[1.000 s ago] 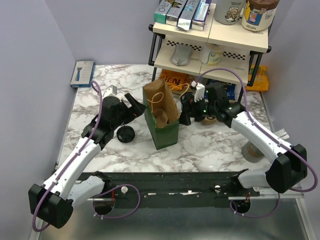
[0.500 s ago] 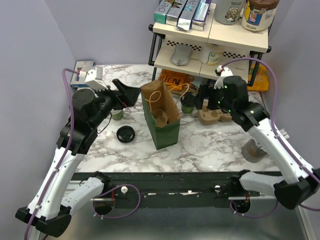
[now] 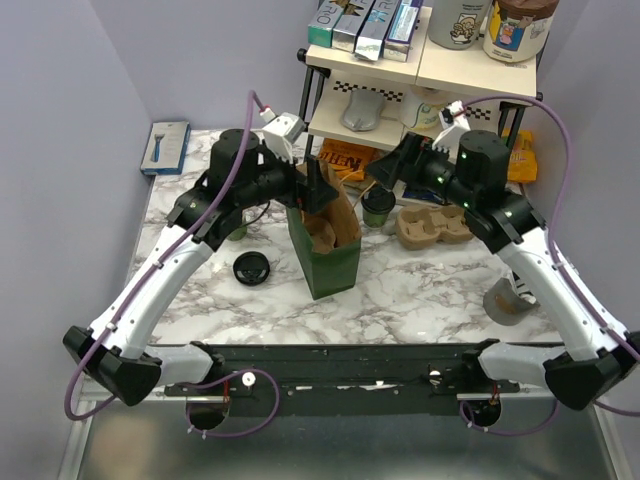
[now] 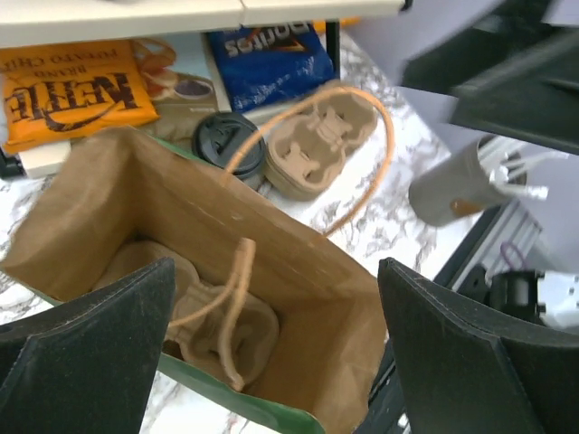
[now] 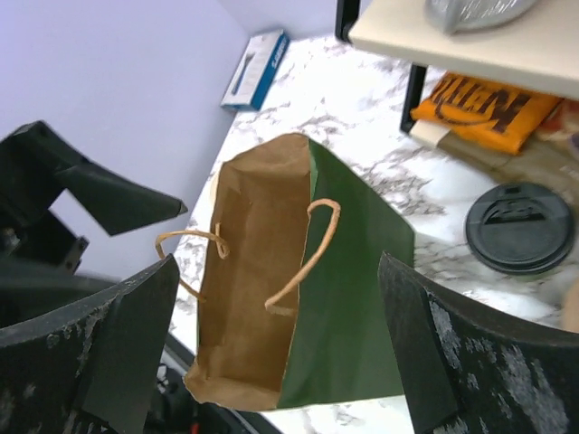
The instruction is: Pack the takeout coffee
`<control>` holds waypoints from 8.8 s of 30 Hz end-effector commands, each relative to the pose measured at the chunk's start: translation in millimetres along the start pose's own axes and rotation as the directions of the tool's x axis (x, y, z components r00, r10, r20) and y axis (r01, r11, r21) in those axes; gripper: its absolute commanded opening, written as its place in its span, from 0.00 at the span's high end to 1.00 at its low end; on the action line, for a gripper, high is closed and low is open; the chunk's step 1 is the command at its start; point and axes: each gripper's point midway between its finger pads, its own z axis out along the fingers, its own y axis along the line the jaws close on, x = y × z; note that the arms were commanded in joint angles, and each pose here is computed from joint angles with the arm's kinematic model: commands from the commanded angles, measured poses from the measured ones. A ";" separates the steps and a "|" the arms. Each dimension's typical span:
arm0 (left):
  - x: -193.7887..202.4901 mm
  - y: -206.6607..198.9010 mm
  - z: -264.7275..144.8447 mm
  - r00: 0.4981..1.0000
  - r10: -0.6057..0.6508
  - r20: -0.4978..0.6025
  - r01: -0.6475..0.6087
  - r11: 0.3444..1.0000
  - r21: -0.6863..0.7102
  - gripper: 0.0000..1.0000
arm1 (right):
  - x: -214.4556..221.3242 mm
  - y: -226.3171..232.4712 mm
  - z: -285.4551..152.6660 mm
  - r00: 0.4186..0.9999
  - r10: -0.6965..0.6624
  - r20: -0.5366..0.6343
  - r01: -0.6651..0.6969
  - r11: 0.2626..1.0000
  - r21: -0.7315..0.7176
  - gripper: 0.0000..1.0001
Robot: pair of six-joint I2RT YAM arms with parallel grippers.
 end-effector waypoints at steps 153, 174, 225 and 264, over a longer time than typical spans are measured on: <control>54.1 103.9 -52.2 0.889 -0.418 0.187 0.458 0.798 -0.392 1.00 | 138.9 -190.2 147.9 0.934 0.036 -0.355 0.238 0.681 0.693 0.59; 52.1 102.3 -52.9 0.886 -0.420 0.198 0.464 0.799 -0.383 1.00 | 142.8 -201.4 138.3 0.916 0.006 -0.402 0.315 0.610 0.727 0.87; 52.4 106.0 -53.6 0.885 -0.416 0.209 0.466 0.791 -0.397 1.00 | 163.4 -109.5 39.0 0.828 -0.234 -0.510 0.445 0.827 0.344 0.67; 59.1 101.3 -44.6 0.879 -0.443 0.175 0.476 0.802 -0.361 1.00 | 248.2 -170.6 -35.2 0.967 -0.001 -0.253 0.099 0.923 0.373 0.43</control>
